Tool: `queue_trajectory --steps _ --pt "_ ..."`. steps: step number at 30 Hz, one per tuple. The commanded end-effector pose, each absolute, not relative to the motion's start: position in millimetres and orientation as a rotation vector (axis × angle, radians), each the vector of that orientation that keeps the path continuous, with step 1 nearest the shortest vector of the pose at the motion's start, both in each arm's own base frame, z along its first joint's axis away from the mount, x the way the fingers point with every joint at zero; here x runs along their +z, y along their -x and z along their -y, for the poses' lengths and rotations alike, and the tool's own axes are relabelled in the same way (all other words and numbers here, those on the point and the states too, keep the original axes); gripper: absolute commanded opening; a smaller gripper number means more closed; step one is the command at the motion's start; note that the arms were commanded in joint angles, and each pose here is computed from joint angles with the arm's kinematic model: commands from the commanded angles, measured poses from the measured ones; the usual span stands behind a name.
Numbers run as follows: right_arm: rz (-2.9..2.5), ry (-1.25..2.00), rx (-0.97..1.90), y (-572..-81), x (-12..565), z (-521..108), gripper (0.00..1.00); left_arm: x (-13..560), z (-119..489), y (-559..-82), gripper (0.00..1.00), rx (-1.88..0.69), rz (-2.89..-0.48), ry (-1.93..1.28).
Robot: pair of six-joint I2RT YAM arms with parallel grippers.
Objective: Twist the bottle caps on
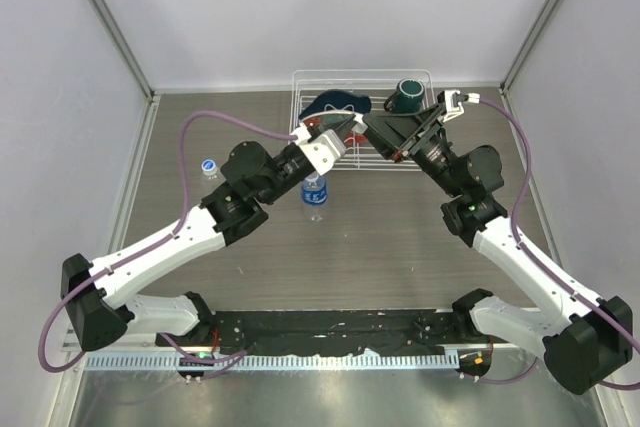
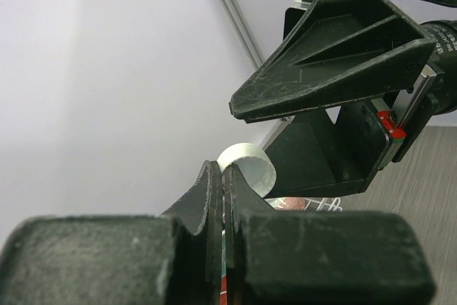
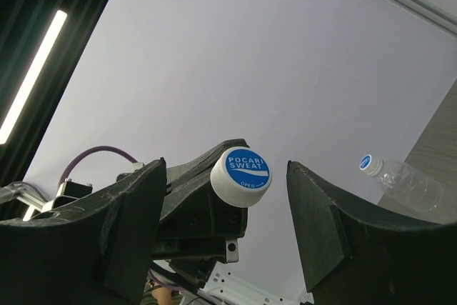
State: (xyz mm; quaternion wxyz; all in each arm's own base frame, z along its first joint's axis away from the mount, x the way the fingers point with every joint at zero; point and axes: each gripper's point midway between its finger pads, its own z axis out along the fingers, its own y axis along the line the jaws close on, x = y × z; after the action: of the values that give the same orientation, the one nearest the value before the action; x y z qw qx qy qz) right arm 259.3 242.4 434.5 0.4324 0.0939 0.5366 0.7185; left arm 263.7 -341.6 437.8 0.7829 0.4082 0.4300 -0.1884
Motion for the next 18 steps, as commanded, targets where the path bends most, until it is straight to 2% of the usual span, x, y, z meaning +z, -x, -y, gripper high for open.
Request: queue_trajectory --steps 1,10,18 --pt "-1.238 -0.190 1.805 -250.6 460.8 -236.8 0.73 454.9 338.9 -257.8 0.00 -0.441 -0.896 -0.820" --pt "-1.221 -0.186 1.857 -251.0 461.8 -240.8 0.65 451.8 343.8 -253.0 0.00 -0.469 -0.899 -0.829" --pt "-1.220 -0.177 1.872 -248.7 461.2 -243.3 0.51 446.9 344.6 -254.0 0.00 -0.470 -0.911 -0.831"
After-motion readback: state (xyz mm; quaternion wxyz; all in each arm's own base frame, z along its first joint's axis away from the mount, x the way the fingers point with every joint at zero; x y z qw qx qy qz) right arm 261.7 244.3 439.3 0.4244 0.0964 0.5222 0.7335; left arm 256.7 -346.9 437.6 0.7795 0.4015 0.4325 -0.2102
